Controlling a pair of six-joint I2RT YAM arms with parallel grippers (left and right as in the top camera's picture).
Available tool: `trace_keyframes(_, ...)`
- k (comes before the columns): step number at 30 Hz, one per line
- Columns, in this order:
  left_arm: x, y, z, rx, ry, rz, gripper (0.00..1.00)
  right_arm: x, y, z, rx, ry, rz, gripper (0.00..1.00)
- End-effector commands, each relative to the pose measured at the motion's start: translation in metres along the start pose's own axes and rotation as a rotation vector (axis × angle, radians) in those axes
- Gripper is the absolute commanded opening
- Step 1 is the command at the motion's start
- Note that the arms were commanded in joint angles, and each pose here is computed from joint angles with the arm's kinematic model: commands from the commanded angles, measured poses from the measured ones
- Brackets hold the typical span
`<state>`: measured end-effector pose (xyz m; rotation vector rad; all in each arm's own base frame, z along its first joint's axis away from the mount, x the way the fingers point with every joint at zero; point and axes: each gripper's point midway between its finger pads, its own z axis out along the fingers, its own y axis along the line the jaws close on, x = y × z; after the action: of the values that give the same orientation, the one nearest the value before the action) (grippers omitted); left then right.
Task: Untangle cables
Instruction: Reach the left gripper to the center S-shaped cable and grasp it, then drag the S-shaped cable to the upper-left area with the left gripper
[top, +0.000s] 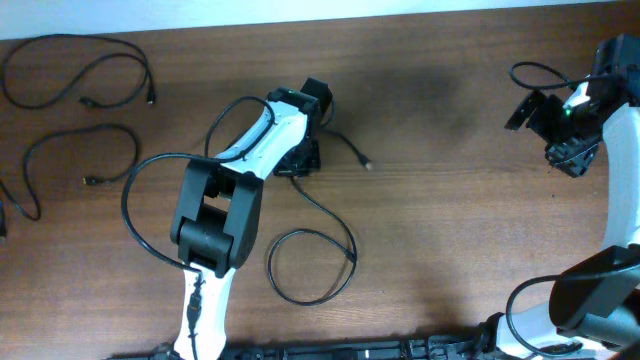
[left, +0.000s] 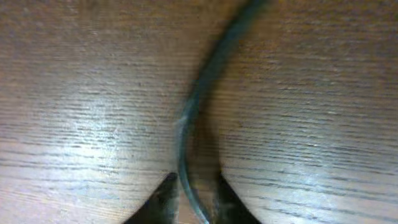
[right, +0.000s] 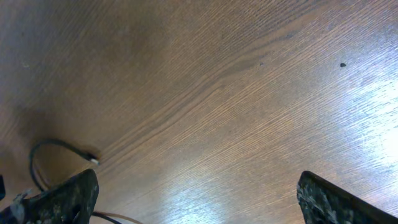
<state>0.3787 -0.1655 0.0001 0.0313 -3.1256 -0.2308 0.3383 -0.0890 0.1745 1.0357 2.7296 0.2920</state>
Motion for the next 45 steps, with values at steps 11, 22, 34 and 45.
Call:
trace_keyframes(11, 0.01, -0.001, 0.034, 0.122, 0.108, 0.039, 0.0, -0.004, -0.002, -0.001, 0.013, -0.013, 0.006, 0.99)
trace_keyframes(22, -0.087, 0.0, -0.138, 0.288, -0.35, 0.047, 0.0, -0.004, -0.002, -0.001, 0.013, -0.013, 0.006, 0.99)
trace_keyframes(34, -0.194, 0.191, -0.235, 0.086, -0.841, -0.365, 0.0, -0.004, -0.002, -0.001, 0.013, -0.013, 0.006, 0.99)
trace_keyframes(45, -0.207, 0.261, -0.241, -0.086, -0.917, -0.299, 0.0, -0.004, -0.002, -0.001, 0.013, -0.013, 0.006, 0.99)
